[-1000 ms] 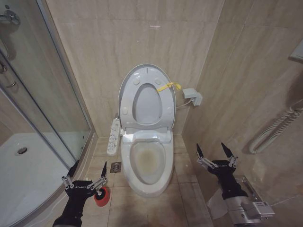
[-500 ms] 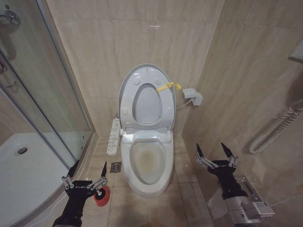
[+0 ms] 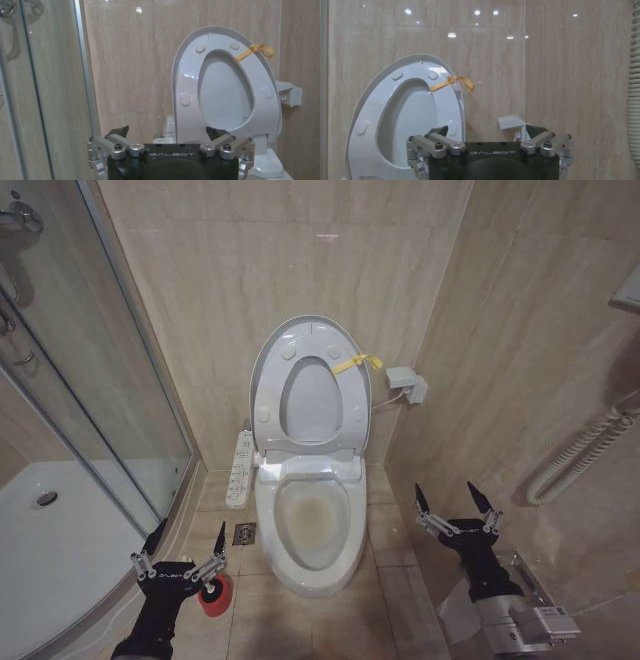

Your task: Open the toilet lid, clean the toilet bowl with a toilet brush, close the toilet lid, and flush.

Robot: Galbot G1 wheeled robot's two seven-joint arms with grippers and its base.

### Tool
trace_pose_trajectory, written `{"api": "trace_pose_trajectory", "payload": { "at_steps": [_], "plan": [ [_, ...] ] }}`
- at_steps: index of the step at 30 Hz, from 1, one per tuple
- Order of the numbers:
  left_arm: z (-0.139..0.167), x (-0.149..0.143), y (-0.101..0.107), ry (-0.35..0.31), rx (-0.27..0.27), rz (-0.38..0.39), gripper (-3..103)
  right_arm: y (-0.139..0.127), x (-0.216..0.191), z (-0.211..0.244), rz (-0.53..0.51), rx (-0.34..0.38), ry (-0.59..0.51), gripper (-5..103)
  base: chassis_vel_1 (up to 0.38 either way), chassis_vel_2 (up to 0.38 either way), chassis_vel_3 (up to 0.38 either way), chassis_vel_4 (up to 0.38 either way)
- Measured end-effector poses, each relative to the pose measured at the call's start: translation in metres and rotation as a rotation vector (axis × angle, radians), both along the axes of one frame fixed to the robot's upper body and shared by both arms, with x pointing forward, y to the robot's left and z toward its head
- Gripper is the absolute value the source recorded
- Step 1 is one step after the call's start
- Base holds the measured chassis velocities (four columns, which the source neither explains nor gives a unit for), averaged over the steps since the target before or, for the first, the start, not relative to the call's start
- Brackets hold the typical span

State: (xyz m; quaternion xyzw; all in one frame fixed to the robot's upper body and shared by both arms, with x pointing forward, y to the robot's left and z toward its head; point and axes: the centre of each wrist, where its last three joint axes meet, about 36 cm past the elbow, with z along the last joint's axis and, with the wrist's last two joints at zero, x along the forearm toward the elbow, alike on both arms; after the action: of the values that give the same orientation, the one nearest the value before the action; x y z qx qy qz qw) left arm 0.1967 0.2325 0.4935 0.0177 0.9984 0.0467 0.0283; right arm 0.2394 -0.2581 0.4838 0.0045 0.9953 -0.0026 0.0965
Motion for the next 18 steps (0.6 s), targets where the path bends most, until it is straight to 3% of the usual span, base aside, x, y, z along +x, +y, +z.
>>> {"api": "trace_pose_trajectory", "payload": {
  "at_steps": [18],
  "plan": [
    [0.0,0.0,0.0,0.0,0.0,0.0,100,0.0,0.0,0.0,0.0,0.0,0.0,100,0.0,0.0,0.0,0.0]
  ]
}}
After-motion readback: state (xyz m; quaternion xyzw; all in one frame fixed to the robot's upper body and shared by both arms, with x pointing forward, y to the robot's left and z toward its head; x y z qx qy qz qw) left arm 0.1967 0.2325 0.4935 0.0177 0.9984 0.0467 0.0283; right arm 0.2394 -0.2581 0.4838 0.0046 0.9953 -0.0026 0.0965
